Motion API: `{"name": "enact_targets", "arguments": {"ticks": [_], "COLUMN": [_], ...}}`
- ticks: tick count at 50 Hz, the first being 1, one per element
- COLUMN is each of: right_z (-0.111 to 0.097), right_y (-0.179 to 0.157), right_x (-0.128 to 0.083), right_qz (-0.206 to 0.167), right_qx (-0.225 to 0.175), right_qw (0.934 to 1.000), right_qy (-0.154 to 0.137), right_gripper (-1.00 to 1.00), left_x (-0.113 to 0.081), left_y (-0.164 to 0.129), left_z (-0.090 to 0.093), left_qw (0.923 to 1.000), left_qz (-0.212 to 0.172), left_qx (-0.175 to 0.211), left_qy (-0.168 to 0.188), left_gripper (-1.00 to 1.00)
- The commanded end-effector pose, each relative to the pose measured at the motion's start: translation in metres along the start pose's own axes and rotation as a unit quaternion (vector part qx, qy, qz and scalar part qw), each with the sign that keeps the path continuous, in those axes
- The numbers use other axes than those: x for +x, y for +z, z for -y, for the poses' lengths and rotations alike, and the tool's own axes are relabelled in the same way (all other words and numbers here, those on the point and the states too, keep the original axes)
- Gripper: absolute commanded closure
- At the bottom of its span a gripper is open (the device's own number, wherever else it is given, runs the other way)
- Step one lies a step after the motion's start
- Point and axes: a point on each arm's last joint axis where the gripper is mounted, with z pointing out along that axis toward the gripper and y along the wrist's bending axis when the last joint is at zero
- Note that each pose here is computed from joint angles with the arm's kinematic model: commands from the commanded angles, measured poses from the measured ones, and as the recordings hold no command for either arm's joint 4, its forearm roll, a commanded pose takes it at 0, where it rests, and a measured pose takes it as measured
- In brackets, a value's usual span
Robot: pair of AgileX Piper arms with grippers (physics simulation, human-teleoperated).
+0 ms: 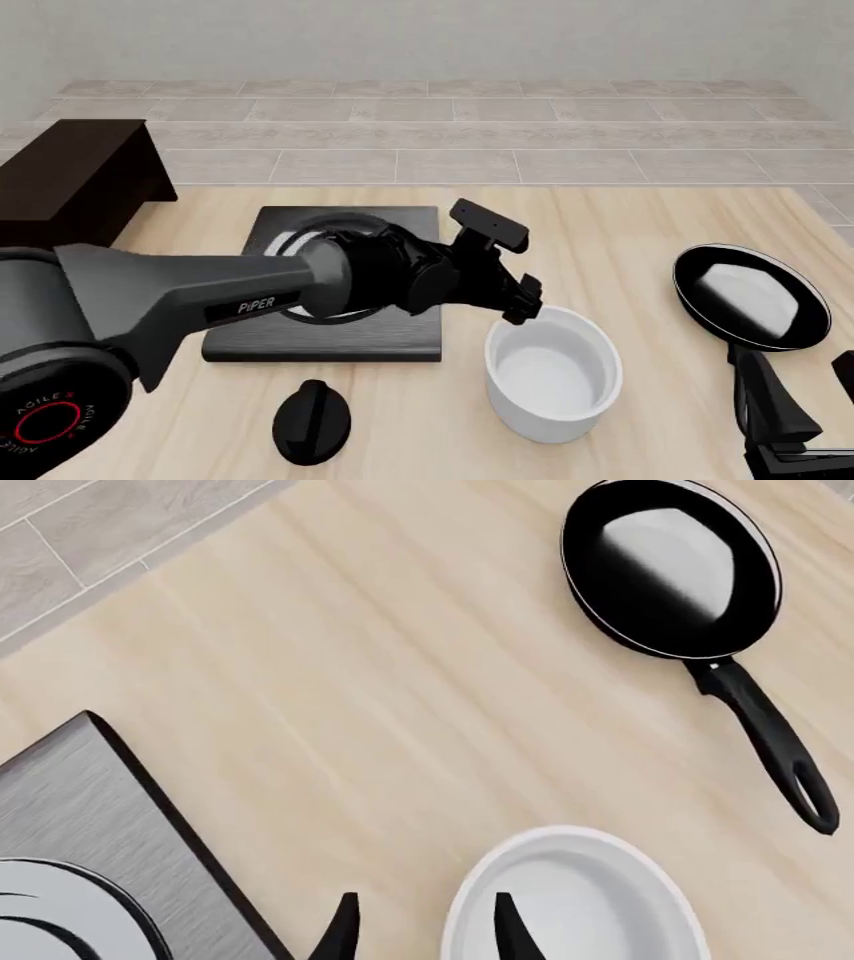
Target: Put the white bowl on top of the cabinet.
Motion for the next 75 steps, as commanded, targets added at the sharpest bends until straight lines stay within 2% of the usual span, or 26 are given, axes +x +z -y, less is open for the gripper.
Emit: {"name": "enact_targets", "arguments": {"ticks": [1, 20, 35, 59, 60, 63, 64, 65, 66, 67, 68, 72, 73, 75], "right_z": [0.0, 0.0, 0.0, 0.0, 0.0, 0.0, 0.0, 0.0, 0.0, 0.0, 0.0, 0.0, 0.0, 0.0], "right_y": [0.0, 0.0, 0.0, 0.0, 0.0, 0.0, 0.0, 0.0, 0.0, 0.0, 0.0, 0.0, 0.0, 0.0], "right_x": [0.0, 0.0, 0.0, 0.0, 0.0, 0.0, 0.0, 0.0, 0.0, 0.0, 0.0, 0.0, 0.0, 0.0], "right_qz": [0.0, 0.0, 0.0, 0.0, 0.0, 0.0, 0.0, 0.0, 0.0, 0.0, 0.0, 0.0, 0.0, 0.0], "right_qx": [0.0, 0.0, 0.0, 0.0, 0.0, 0.0, 0.0, 0.0, 0.0, 0.0, 0.0, 0.0, 0.0, 0.0], "right_qw": [1.0, 1.0, 1.0, 1.0, 1.0, 1.0, 1.0, 1.0, 1.0, 1.0, 1.0, 1.0, 1.0, 1.0], "right_qy": [0.0, 0.0, 0.0, 0.0, 0.0, 0.0, 0.0, 0.0, 0.0, 0.0, 0.0, 0.0, 0.0, 0.0], "right_gripper": [-1.0, -1.0, -1.0, -1.0, -1.0, -1.0, -1.0, -1.0, -1.0, -1.0, -1.0, -1.0, -1.0, -1.0], "left_x": [0.005, 0.015, 0.028, 0.044, 0.049, 0.052, 0.06, 0.065, 0.06, 0.069, 0.071, 0.066, 0.066, 0.065], "left_y": [0.011, 0.026, 0.037, 0.067, 0.068, 0.072, 0.072, 0.076, 0.076, 0.075, 0.075, 0.075, 0.071, 0.07], "left_z": [-0.002, -0.008, 0.003, -0.002, 0.004, 0.003, 0.017, 0.016, 0.008, 0.021, 0.022, 0.013, 0.019, 0.018], "left_qw": [1.0, 0.9997, 0.999, 0.9973, 0.9968, 0.9965, 0.9956, 0.9949, 0.9956, 0.9947, 0.9944, 0.9949, 0.9948, 0.9948], "left_qz": [-0.008, -0.024, -0.043, -0.071, -0.077, -0.081, -0.091, -0.1, -0.092, -0.101, -0.105, -0.1, -0.1, -0.1], "left_qx": [-0.002, -0.008, 0.0, -0.004, 0.0, -0.001, 0.008, 0.006, 0.002, 0.01, 0.01, 0.005, 0.008, 0.008], "left_qy": [-0.001, 0.002, 0.013, 0.017, 0.02, 0.02, 0.02, 0.013, 0.018, 0.014, 0.012, 0.013, 0.013, 0.014], "left_gripper": [-1.0, -1.0, -1.0, -1.0, -1.0, -1.0, -1.0, -1.0, 1.0, 1.0, 1.0, 1.0, 1.0, 1.0]}}
